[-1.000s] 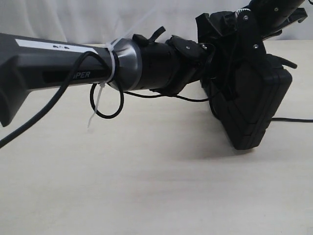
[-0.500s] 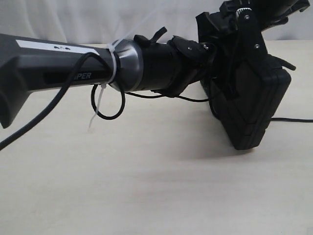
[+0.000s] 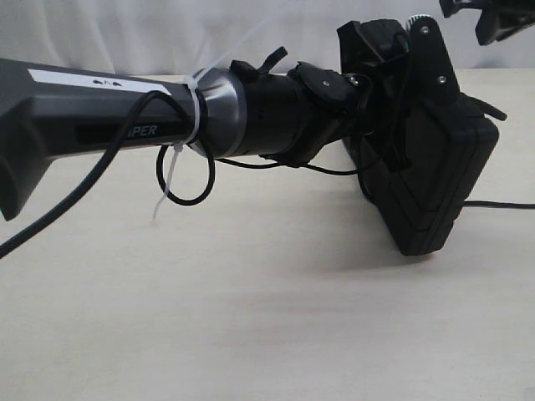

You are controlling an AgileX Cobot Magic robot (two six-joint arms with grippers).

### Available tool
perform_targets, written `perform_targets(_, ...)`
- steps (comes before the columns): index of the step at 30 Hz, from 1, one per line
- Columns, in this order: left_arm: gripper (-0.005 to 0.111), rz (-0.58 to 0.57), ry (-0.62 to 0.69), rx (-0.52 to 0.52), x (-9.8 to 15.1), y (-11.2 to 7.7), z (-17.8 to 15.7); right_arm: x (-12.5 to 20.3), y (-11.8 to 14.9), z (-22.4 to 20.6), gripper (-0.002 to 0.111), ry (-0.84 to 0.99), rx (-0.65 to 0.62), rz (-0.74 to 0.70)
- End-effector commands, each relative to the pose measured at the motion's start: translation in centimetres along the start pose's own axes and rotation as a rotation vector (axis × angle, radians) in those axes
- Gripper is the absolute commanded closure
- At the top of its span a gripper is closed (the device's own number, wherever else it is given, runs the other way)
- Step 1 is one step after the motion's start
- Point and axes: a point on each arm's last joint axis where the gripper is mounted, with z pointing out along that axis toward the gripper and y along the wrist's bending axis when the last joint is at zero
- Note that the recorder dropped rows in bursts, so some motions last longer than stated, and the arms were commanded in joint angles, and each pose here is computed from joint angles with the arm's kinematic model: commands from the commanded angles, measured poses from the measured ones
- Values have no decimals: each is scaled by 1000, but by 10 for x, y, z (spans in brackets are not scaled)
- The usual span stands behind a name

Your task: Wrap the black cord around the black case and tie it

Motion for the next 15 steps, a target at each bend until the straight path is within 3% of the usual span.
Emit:
perform_targets(1,107,-9,-10,1,-3,1,-1,18,3,5,104,-25,-24,-22)
perform_targets(15,107,-9,-15,12,-4,0,-1,36,12,42,104,80,-61,-54)
